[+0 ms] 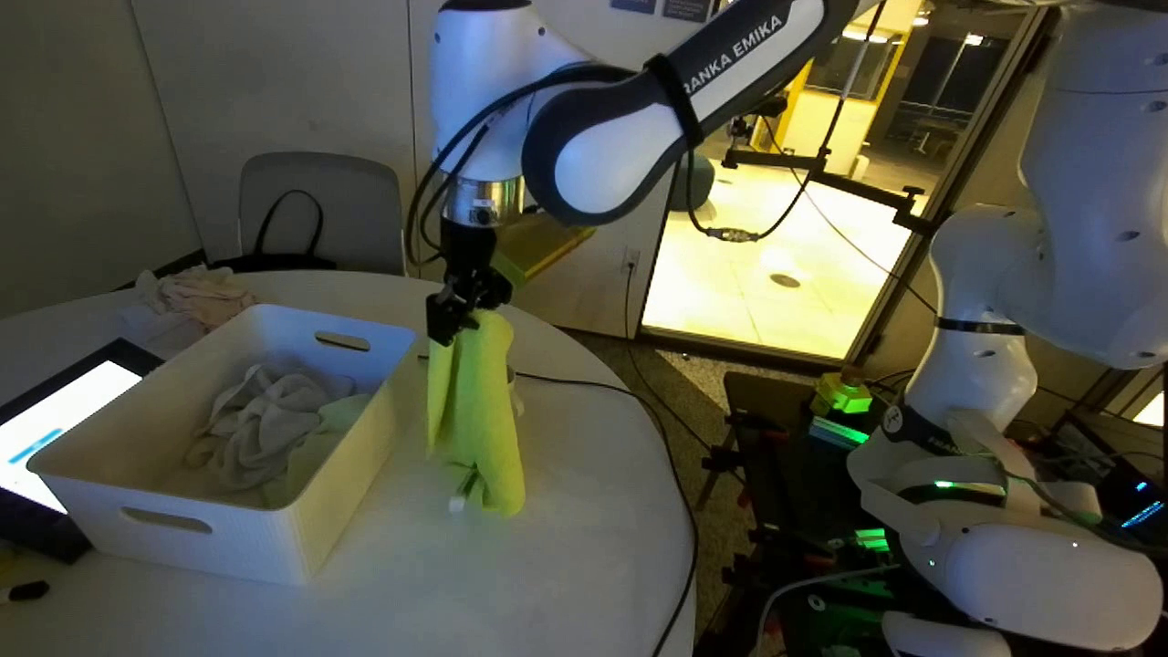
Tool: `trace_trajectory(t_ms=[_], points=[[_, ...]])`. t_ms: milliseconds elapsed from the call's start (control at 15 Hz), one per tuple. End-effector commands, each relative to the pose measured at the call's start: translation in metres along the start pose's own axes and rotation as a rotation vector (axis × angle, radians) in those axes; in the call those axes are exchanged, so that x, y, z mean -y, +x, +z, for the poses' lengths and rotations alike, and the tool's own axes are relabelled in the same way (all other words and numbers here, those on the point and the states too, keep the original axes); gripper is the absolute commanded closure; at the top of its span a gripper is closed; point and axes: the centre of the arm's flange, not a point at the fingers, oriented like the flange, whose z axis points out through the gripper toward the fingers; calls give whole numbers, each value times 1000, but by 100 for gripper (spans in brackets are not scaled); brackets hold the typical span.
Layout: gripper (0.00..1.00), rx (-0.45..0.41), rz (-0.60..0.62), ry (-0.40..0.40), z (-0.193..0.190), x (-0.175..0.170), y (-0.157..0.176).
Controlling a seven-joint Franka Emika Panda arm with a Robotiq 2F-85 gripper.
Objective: Put all the towels in the white basket and the objects into the mug
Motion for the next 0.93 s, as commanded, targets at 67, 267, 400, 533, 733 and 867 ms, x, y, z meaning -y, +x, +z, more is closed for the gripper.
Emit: trace_trajectory(t_ms=[67,267,400,533,733,867], points=[[99,-5,18,-40,-42,4,28],[99,5,26,-65,-65,12,39],[99,17,30,-82,-81,17,49],[99,20,41,-95,-97,24,60],[99,21,65,-111,-120,35,86],[99,21,78,-116,-133,41,102]])
